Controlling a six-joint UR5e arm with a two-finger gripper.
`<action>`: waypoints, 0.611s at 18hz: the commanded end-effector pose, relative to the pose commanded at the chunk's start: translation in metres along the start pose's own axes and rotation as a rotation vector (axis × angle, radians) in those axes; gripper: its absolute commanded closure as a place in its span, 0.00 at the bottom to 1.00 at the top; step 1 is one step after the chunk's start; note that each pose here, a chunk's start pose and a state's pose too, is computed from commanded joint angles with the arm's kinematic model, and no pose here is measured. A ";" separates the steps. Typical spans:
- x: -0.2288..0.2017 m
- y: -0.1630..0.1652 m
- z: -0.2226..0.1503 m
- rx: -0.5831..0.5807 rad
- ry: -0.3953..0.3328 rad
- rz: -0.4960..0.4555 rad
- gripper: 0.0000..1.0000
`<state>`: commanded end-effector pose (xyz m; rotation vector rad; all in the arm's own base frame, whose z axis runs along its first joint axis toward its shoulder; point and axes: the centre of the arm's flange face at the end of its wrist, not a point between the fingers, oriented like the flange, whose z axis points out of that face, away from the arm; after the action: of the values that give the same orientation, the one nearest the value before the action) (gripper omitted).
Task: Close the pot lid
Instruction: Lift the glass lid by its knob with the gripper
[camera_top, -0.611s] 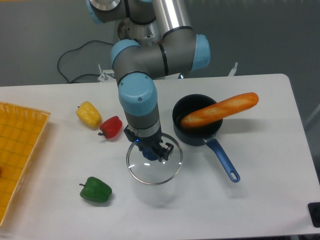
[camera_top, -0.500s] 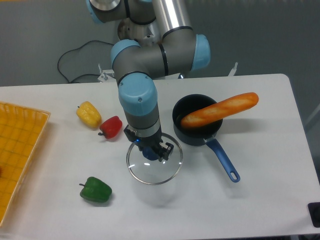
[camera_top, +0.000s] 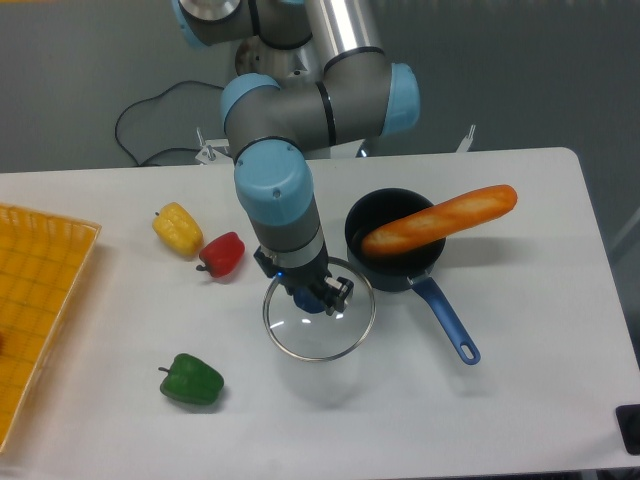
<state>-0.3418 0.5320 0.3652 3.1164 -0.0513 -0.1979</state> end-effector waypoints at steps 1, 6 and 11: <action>0.000 0.000 0.000 0.001 -0.001 -0.002 0.45; 0.000 0.001 0.002 -0.052 -0.048 0.000 0.45; 0.000 0.002 0.001 -0.052 -0.051 0.000 0.45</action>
<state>-0.3417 0.5296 0.3643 3.0591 -0.0462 -0.2736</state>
